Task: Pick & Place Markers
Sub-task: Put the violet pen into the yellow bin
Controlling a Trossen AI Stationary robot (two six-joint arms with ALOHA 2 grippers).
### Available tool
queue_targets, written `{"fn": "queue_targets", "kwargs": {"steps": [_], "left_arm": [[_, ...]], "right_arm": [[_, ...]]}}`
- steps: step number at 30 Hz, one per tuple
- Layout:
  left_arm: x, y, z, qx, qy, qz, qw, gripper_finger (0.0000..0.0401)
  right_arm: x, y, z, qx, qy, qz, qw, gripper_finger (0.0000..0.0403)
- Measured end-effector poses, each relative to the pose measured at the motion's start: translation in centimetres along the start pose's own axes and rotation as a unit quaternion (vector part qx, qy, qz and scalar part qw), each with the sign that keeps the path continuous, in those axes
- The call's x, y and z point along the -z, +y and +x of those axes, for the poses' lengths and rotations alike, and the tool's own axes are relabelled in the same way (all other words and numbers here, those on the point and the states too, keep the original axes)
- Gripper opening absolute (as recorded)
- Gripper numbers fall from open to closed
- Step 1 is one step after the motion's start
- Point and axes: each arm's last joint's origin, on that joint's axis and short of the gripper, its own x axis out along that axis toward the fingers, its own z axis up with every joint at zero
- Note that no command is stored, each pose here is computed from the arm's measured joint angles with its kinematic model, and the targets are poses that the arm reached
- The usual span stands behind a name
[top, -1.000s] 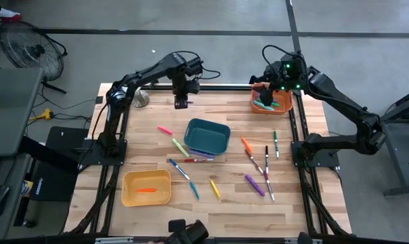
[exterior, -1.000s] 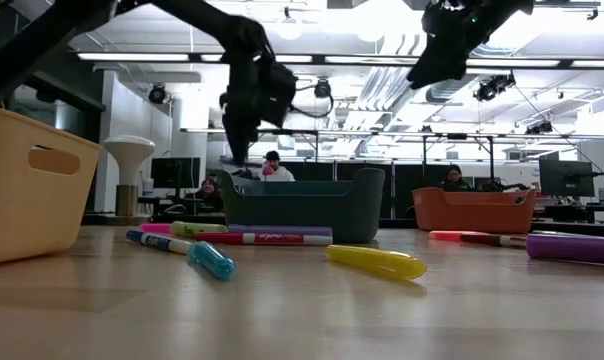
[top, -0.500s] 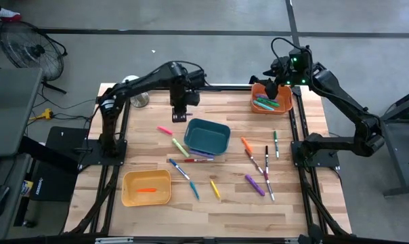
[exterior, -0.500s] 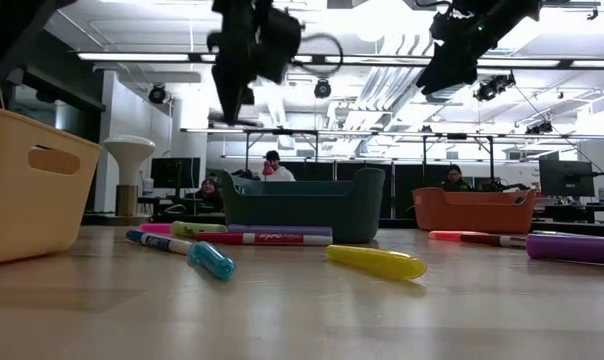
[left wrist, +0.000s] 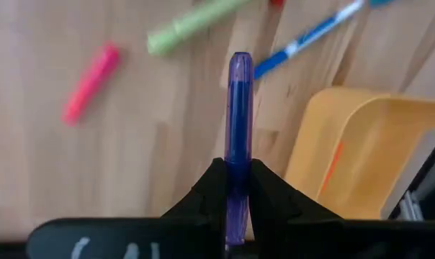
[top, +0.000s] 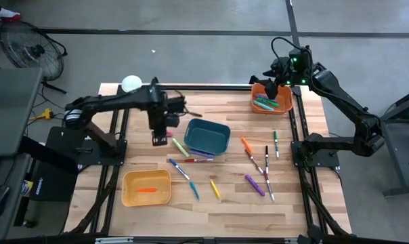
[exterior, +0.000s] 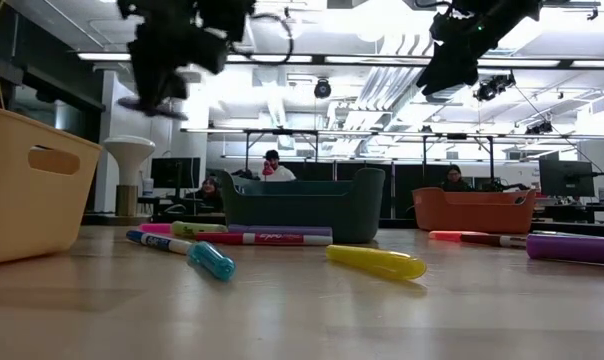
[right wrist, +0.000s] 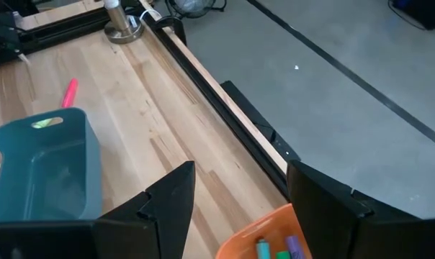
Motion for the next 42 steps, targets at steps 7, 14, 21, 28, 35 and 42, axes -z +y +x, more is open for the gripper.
{"fn": "queue_targets", "kwargs": {"steps": [7,14,21,28,35,42], "left_arm": [[4.1,-3.4,2.1,0.025,0.013,0.001,1.0,0.0028],[6.7,-7.2,4.0,0.046,-0.006,0.017,0.999,0.0028],[8.7,-10.8,6.1,0.045,-0.015,0.027,0.999,0.0028],[9.6,-13.0,7.8,0.042,-0.035,0.016,0.998,0.0028],[8.8,-13.1,9.8,0.041,-0.042,-0.062,0.996,0.0028],[7.8,-13.5,12.9,0.019,0.038,-0.066,0.997,0.0028]], "right_arm": [[0.0,0.0,0.0,0.002,-0.002,0.028,1.0,0.0208],[0.0,-0.1,0.0,0.012,0.0,0.038,0.999,0.0208],[0.0,0.4,0.2,0.033,0.01,0.045,0.998,0.0208],[-0.2,1.6,0.6,0.032,0.014,0.023,0.999,0.0208],[-0.3,2.4,0.8,0.013,0.018,-0.025,0.999,0.0208],[-0.2,2.7,0.8,0.007,0.022,-0.049,0.999,0.0208]]}}
